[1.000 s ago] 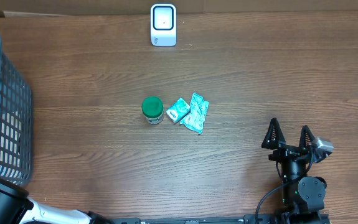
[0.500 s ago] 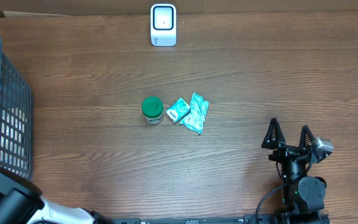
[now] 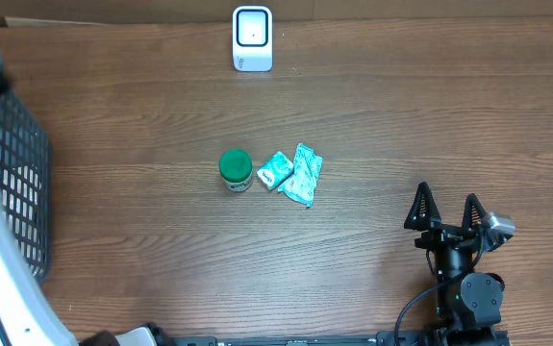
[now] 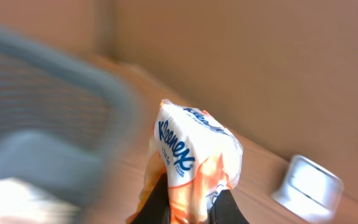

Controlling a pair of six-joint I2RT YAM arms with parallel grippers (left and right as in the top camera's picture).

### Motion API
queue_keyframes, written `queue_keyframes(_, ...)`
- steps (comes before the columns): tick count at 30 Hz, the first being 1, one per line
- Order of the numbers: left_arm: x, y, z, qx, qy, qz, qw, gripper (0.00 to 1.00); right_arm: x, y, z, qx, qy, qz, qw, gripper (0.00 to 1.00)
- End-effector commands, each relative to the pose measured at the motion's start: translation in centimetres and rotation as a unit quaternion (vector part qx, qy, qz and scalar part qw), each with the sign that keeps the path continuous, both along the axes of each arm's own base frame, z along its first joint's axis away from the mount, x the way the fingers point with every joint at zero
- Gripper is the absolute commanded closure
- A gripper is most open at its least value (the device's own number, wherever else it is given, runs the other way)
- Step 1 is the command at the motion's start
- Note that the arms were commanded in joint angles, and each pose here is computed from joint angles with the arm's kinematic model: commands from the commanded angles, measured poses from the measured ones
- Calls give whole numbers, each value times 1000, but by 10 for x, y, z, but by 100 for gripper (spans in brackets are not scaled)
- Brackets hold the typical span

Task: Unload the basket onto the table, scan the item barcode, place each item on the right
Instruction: 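Carry the Kleenex pack past the scanner and drop it right of the packets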

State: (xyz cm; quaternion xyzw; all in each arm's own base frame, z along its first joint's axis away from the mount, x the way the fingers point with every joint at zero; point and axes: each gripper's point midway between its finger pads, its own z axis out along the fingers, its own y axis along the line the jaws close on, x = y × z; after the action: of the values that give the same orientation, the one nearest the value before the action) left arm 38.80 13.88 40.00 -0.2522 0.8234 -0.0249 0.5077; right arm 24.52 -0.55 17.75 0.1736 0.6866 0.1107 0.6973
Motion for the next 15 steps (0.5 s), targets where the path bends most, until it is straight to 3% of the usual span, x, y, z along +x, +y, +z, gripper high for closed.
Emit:
queue_keyframes(1,19,-91,-13,-69,16,-133,989,96,0,0,-2,-3,-2,-3,1000,0)
queue_keyframes(5,20,-182,-55,-81,100,-239,962,96,0,0,-2,-3,-2,-3,1000,0)
queue_keyframes(9,12,-270,-118,-84,207,-330,917,96,0,0,-2,-3,-2,-3,1000,0)
queue_keyframes(15,3,-358,-194,-70,301,-403,862,96,0,0,-2,-3,-2,-3,1000,0)
